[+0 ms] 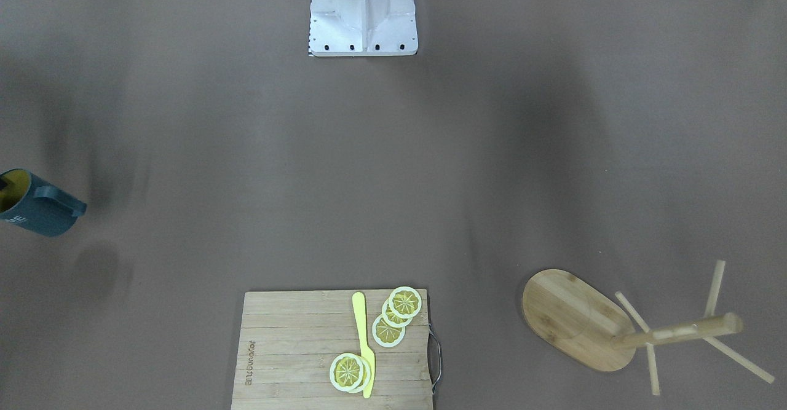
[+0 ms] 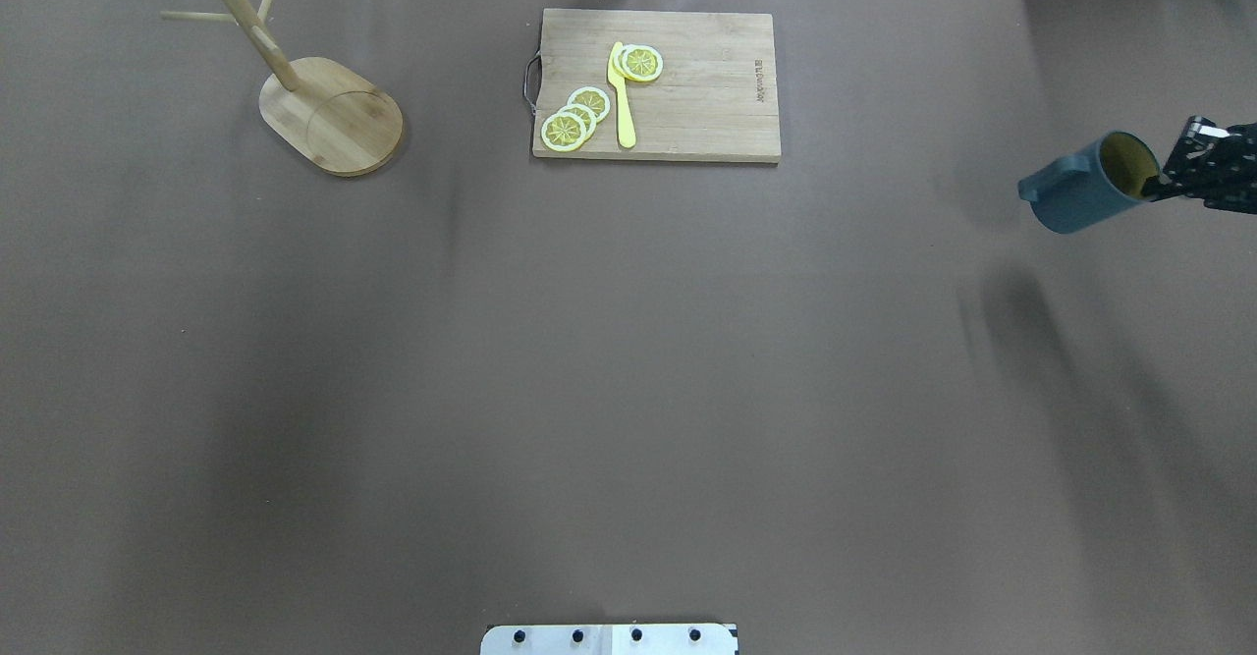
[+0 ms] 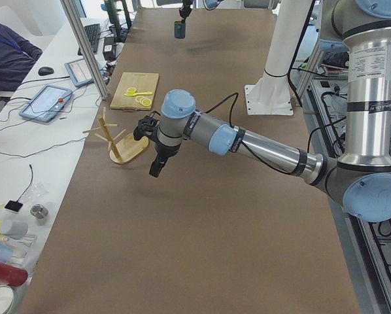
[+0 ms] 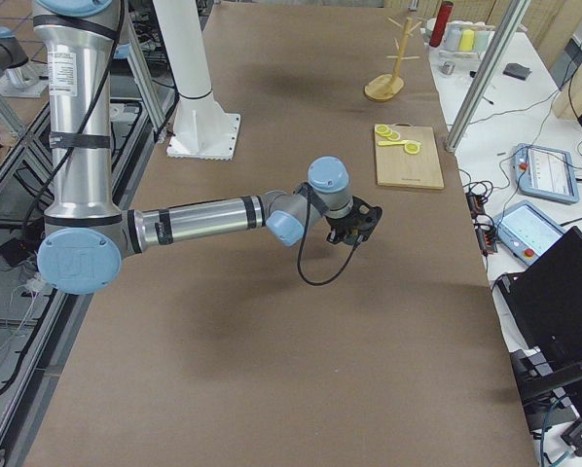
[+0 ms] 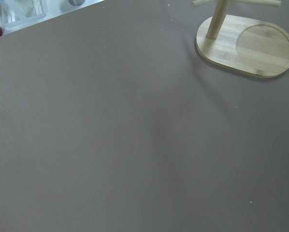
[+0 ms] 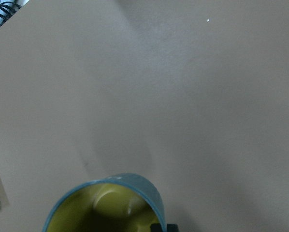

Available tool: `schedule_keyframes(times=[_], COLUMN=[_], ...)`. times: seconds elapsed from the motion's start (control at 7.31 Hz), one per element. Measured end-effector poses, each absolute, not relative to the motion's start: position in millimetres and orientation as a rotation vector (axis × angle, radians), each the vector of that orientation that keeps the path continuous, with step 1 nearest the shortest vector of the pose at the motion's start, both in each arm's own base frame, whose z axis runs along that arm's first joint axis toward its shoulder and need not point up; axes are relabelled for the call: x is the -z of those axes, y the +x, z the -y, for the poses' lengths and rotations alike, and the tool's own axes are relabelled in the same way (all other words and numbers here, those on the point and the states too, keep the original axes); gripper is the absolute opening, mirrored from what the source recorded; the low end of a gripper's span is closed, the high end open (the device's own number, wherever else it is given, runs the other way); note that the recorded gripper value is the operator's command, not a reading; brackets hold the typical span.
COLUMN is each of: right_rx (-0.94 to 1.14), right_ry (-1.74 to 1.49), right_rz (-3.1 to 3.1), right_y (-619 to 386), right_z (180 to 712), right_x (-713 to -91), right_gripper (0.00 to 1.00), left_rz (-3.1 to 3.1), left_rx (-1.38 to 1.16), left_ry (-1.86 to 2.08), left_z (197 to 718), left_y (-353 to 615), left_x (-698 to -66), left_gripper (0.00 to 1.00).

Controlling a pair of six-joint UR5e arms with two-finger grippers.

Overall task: Hang cup on storage rack
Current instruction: 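Carry the blue mug with the right gripper toward the table center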

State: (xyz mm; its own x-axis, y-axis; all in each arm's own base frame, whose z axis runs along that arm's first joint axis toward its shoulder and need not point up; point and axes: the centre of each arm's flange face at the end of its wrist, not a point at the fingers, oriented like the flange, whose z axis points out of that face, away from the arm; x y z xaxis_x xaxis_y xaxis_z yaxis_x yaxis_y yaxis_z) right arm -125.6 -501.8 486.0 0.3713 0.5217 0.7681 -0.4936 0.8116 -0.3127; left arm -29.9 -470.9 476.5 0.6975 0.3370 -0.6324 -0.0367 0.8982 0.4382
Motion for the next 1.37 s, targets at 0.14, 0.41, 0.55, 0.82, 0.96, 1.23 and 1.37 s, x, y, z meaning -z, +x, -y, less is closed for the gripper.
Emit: schedule_keyframes(times=[0.14,0.41,0.55,0.82,0.96,1.23,1.37], right_rx=[-0.698,-0.776,-0.823,-0.915,-0.954,-1.02,-1.055], right_ry=[-0.064,-0.103,-0.123,-0.157,-0.174,-0.212,-0.232], right_rz=[0.96,0.883,0.846,0.798,0.793,0.768,0.746], right_y=[-156.6,-230.3,-276.9,-353.4,-383.6,-445.2,-481.0], right_z=[510.0,514.6,511.8,493.2,482.2,470.3,469.4], right_x=[-442.9,-364.3,-324.6,-254.6,-230.1,-192.8,-175.4], right_gripper=[0.0,0.0,0.0,0.0,0.0,0.0,0.0], left_rz=[-0.781,-0.79,-0.791,-0.793,-0.796,-0.797,-0.797], left_rx=[-0.213,-0.212,-0.212,-0.212,-0.211,-0.21,-0.209], left_ry=[0.412,0.409,0.408,0.406,0.404,0.399,0.397], left_z=[470.7,470.5,470.7,471.2,471.1,471.1,471.4], left_y=[-29.6,-29.0,-28.9,-28.7,-28.5,-28.4,-28.4], left_x=[-476.5,-476.9,-477.6,-478.5,-479.1,-480.6,-481.8], left_gripper=[0.99,0.99,0.99,0.99,0.99,0.99,0.99])
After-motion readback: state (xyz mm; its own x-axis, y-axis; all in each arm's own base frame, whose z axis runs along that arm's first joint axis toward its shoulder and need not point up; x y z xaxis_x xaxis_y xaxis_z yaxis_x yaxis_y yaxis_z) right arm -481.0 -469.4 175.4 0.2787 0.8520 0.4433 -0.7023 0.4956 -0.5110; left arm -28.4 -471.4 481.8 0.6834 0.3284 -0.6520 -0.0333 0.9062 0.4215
